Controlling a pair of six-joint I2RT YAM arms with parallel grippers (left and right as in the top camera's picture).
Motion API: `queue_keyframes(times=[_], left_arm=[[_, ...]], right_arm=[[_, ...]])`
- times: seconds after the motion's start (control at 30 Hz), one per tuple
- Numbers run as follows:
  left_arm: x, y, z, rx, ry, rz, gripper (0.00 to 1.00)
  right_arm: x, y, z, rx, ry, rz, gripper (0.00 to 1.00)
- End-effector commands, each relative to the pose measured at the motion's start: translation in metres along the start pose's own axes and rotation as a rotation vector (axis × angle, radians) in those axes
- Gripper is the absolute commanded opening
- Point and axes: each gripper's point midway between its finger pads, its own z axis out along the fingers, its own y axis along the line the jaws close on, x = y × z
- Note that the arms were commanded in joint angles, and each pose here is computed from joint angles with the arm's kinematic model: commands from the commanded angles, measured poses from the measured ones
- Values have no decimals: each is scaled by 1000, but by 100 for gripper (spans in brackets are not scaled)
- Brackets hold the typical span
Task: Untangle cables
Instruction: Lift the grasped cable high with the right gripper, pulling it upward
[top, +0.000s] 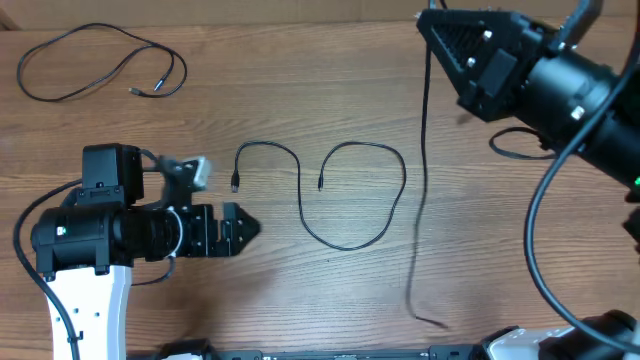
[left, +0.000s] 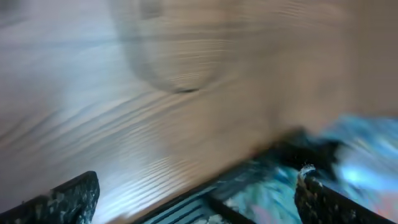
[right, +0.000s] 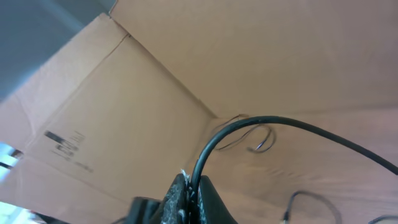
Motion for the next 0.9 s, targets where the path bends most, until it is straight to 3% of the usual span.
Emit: queue_keyframes(times=[0.0,0.3,0.57,0.87], left_arm=[[-10,-73,-16,421,-116,298,100],[-31,-117,-48,704,-299,498,99],[-54,-122,-56,721,-325,482,100],[-64,-135,-56,722,-338,559,96]], right_arm=[[5,8,5,-51,48,149,4],[31,13,33,-120,242,353,4],[46,8,60,-99,345,542,4],[56,36,87,-182,387,572,4]])
